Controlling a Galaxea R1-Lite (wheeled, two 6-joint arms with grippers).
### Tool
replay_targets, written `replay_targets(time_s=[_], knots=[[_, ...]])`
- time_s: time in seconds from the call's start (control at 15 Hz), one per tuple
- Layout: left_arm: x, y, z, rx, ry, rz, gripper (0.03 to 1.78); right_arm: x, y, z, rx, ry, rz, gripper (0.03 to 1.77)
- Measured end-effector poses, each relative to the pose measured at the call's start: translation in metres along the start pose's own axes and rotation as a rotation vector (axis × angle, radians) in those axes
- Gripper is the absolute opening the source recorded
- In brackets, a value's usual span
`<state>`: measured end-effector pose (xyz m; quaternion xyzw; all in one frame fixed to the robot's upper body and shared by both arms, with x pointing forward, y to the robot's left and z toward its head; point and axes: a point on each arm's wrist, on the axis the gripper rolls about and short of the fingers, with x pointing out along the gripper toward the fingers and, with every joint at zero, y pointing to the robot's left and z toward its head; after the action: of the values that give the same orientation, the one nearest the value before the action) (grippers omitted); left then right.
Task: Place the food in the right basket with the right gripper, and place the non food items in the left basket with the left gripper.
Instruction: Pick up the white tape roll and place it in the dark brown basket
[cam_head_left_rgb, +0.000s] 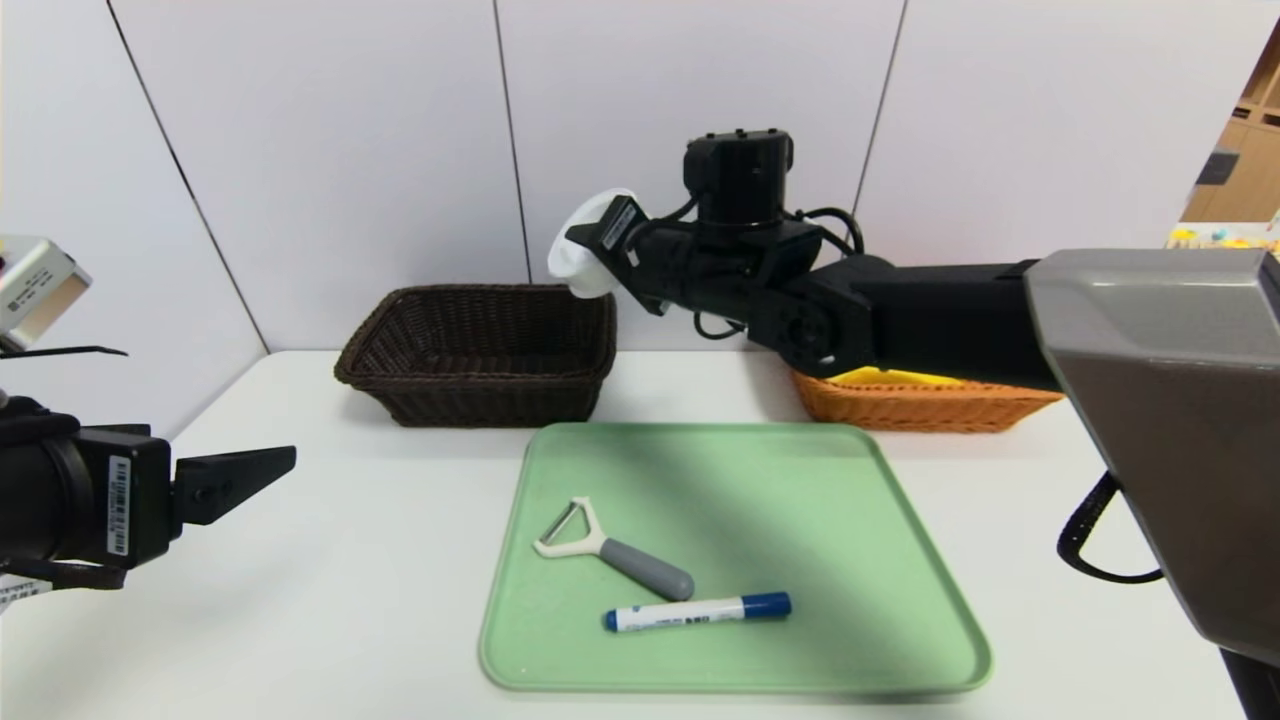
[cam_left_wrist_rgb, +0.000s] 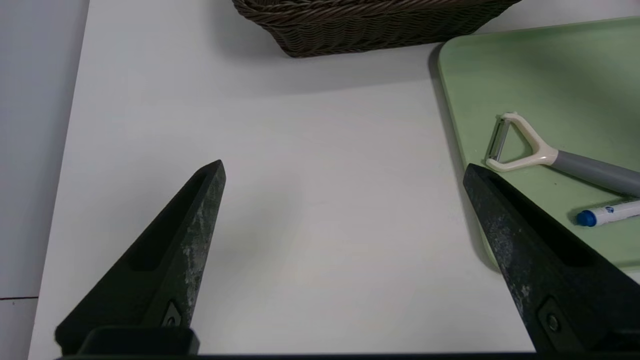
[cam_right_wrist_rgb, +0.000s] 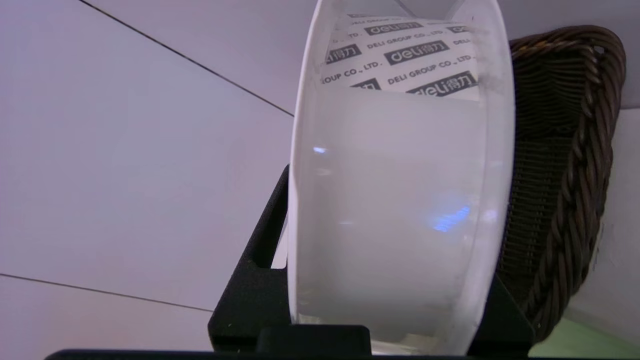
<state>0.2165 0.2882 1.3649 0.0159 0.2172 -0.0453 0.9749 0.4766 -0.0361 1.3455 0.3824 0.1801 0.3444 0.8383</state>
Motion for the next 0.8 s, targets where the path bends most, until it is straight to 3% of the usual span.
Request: replay_targets(time_s=[0.8], knots=[[-0.001, 0.002, -0.011, 0.009, 0.018, 0.018, 1.69, 0.033, -0.049, -0.039, 0.024, 0.081, -0.004, 0.60]])
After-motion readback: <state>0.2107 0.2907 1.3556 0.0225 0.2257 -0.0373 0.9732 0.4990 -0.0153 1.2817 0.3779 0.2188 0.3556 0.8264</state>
